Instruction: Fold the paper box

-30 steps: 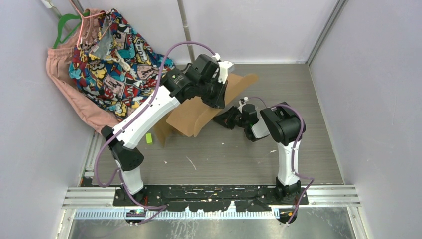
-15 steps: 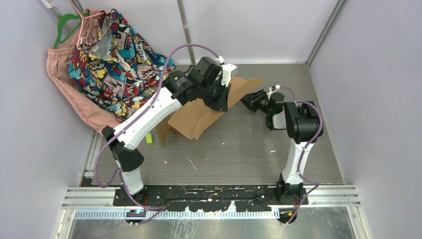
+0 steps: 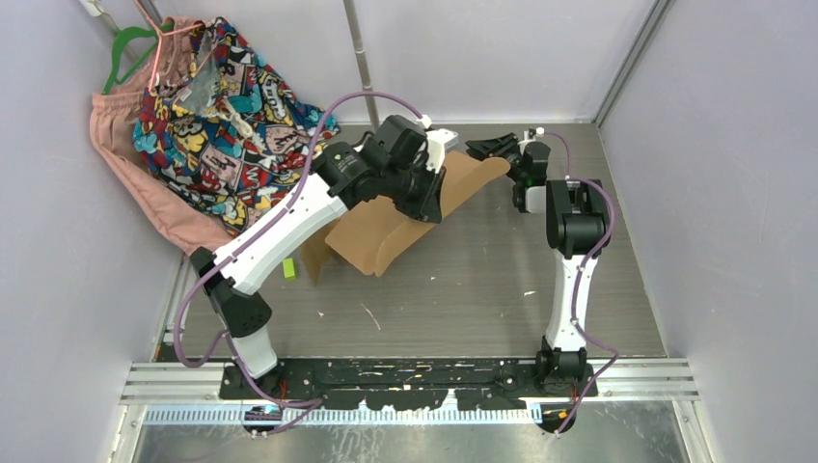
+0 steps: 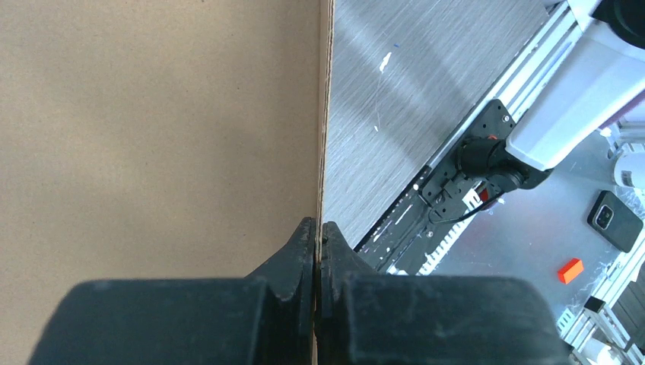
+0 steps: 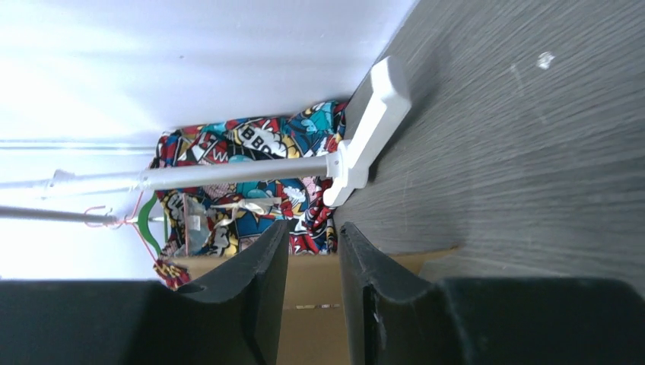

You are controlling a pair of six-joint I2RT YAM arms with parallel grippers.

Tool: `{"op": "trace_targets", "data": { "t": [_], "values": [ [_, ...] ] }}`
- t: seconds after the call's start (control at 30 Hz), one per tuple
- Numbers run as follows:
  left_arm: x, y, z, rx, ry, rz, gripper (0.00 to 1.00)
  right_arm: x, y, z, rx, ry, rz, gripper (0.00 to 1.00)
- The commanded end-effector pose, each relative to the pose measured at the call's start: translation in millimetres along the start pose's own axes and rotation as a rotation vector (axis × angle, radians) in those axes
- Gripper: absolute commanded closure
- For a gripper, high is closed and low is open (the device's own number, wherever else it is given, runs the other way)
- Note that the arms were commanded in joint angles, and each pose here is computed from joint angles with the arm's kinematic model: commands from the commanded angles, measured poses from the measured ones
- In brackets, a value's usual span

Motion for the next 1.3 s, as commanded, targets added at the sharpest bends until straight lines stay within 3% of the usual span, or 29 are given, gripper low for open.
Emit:
{"op": "trace_targets", "data": {
  "t": [0.0,0.47,1.27],
  "values": [
    [22,-14,-5,-0.005,-0.073,0.077,0.98,-18,5,-8,-0.002,0.025,-0.007,0.64],
    [22,-15,-1,0.000,-0.076,0.102,0.98,-46,11,15,0.045,0.135,0.009,0.64],
    [15,-15,1,0.017,-0.079,0.112,0.98,-3,11,55,0.064,0.198,-0.039,0.65]
  ]
}}
Point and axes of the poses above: each gripper's point midway between its finger pads, its own x axis back along the fingers, its own y axis along the line the jaws close on, z = x × y, the point moved 10 cm from there along x, back along the fingers, and after that the axes turned 4 degrees about -x, right-handed, at the moved point
